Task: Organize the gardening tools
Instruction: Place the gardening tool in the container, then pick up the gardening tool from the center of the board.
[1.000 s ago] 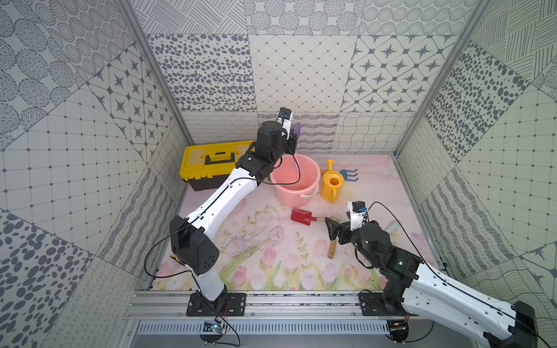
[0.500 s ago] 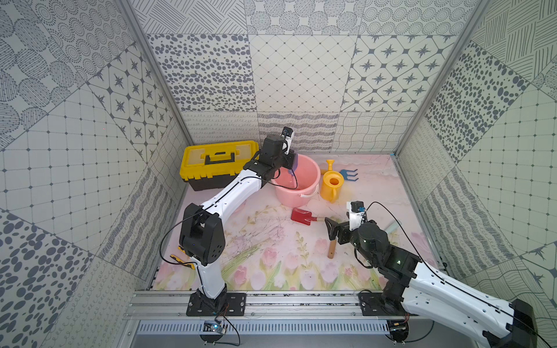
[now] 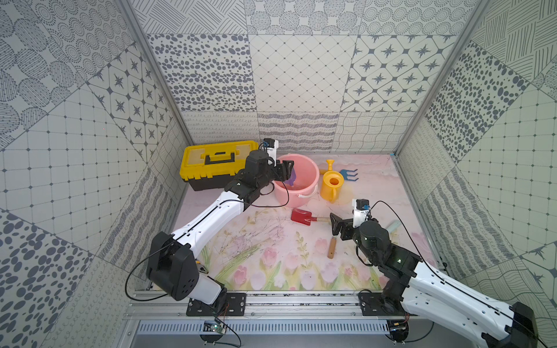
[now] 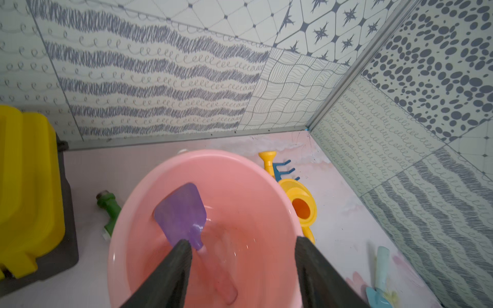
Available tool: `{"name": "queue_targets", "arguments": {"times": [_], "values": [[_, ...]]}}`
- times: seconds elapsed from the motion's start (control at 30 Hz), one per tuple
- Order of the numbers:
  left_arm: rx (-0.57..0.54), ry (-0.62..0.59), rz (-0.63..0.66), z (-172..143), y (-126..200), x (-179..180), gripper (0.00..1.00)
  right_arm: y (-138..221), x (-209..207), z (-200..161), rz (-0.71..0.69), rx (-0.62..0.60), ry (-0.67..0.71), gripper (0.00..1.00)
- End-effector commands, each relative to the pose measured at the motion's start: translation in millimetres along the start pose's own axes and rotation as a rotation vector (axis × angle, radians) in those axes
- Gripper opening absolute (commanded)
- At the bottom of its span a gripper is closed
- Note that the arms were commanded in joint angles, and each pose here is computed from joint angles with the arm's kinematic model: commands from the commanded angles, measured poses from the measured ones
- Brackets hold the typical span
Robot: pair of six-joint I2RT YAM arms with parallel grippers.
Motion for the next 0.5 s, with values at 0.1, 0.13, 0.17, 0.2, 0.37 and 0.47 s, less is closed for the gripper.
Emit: {"name": "queue_targets", "arguments": {"times": [0.1, 0.13, 0.17, 0.2, 0.37, 0.47], "values": [[-0.071, 0.246, -0.086, -43.0, 49.2, -31.9, 0.70, -18.5, -42.9, 6.8, -0.187, -0.003, -0.142, 0.84], [-0.075, 0.238, -0.099, -51.1, 55.2, -39.0, 0.71, -22.9, -51.6, 7.9, -0.213, 0.007, -0.180, 0.81], [-0.077, 0.224, -0.110, -59.6, 60.4, -45.1, 0.73, -27.3, -58.5, 9.1, -0.236, 0.017, -0.207, 0.78], [-0.084, 0.210, -0.117, -64.4, 66.9, -50.1, 0.76, -31.4, -63.3, 11.2, -0.257, 0.022, -0.226, 0.76], [-0.039, 0.159, -0.159, -94.1, 84.5, -69.1, 0.87, -66.3, -83.5, 26.5, -0.385, 0.065, -0.306, 0.73], [-0.024, 0.148, -0.181, -105.4, 88.3, -71.6, 0.88, -96.7, -109.0, 37.2, -0.457, 0.098, -0.417, 0.71]]}}
Point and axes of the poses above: each gripper's point midway between its finger pads, its own y axis back along the fingers, its own x axis along the line the jaws close on, z = x × y, the point moved 8 cm from there along y, back along the fingers, and after that the axes turned 15 degrees about -y, right-handed, at the moved point
